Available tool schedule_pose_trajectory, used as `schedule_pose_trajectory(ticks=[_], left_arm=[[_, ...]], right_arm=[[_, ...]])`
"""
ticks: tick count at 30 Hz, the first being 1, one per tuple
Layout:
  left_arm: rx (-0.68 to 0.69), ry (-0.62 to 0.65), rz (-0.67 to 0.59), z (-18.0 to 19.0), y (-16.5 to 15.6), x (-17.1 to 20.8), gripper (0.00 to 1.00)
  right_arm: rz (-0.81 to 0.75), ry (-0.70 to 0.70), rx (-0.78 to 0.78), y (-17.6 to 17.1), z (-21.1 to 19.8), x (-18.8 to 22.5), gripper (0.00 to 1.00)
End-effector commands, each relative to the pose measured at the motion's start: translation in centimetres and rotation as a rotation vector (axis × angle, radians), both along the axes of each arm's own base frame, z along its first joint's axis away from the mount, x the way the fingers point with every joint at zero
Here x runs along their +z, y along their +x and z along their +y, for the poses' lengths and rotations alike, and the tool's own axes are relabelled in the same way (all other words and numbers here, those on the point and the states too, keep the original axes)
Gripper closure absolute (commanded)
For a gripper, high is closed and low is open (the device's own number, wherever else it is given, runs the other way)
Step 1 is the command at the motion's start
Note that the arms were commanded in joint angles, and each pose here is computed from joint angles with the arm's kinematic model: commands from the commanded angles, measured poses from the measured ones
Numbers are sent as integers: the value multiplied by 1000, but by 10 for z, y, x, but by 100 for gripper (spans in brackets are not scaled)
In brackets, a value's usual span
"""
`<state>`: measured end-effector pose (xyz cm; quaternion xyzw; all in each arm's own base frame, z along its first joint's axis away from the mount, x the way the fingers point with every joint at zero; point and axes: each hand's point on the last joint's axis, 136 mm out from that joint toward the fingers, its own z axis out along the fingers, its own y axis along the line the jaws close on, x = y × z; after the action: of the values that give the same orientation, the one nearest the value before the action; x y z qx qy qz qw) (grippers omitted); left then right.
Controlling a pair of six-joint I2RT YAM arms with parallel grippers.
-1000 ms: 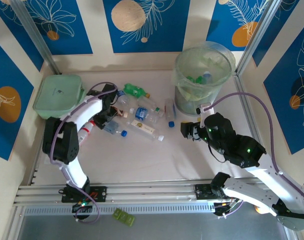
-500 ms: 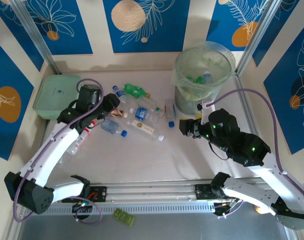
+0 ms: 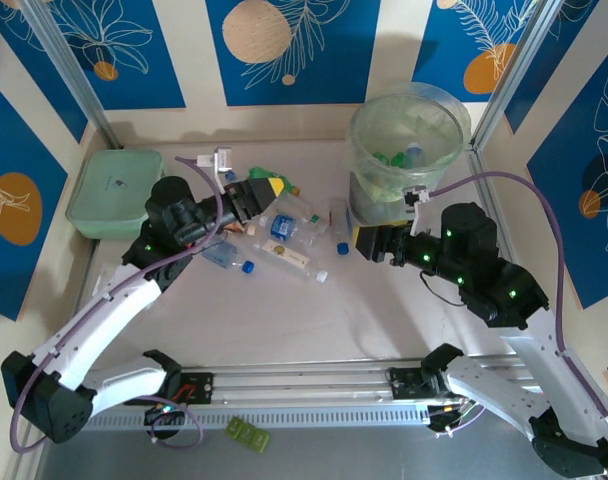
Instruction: Put the plastic bottles in the bin
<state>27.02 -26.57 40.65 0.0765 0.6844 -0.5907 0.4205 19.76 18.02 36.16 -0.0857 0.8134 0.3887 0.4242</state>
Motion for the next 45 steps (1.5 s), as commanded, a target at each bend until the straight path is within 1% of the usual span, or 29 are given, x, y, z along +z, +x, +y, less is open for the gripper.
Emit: schedule_pose_trajectory(ticks=[1,6,8,9,10,11,12,13,14,15,16,17,18,19,21,23,24,26,28,32,35,37,40,43,45], left_arm=[[-173,-121,-170,-16,-31,39,43],[-300,-208,-232,-28,-54,53,43],[-342,-205,-248,-34,-63,52,43],[-364,-201,-261,-37,-67,52,43],[-378,-194,-273,-38,-71,51,44],[-372,-181,-277,-38,-72,49,45],[-328,-138,-277,-36,-66,45,47],[-221,-18,-216,-32,-49,25,48],[-76,122,-135,-20,-28,2,47],[100,274,-47,3,-7,-24,43],[305,418,97,40,10,-58,37],[501,498,237,78,19,-85,29],[650,546,375,112,19,-111,23],[715,579,477,133,16,-134,21],[809,572,687,161,9,-178,14],[835,546,834,172,11,-215,3],[850,543,902,175,13,-231,2],[881,577,969,180,22,-252,0],[920,622,1042,184,31,-270,1],[938,677,1106,180,58,-298,0],[951,700,1181,180,68,-322,0],[964,718,1235,182,66,-339,3],[961,723,1275,181,65,-360,9],[955,735,1295,180,65,-373,14],[948,731,1296,179,65,-373,19]], right_arm=[[-2,164,203,-23,25,27,15],[4,244,349,-34,41,42,4],[1,269,400,-36,48,51,3],[-3,269,410,-35,50,55,3],[-11,258,389,-31,48,57,3],[-12,247,358,-26,47,57,3],[-9,228,325,-19,44,54,3],[9,197,289,-12,42,46,5],[37,162,253,-4,40,37,6],[73,122,223,2,39,25,7],[112,84,197,7,37,13,9],[142,54,161,13,34,1,11],[171,23,110,18,29,-11,11],[190,1,75,22,24,-22,11],[211,-17,33,26,19,-36,11],[231,-22,8,28,16,-48,11],[236,-23,7,29,17,-52,11],[252,-33,0,30,16,-59,12],[266,-47,-13,31,14,-63,11],[265,-54,-27,29,8,-67,12],[269,-47,-35,27,5,-69,12],[273,-46,-42,26,1,-70,12],[273,-44,-53,24,-5,-70,12],[279,-34,-56,23,-9,-70,12],[281,-29,-55,22,-10,-69,12]])
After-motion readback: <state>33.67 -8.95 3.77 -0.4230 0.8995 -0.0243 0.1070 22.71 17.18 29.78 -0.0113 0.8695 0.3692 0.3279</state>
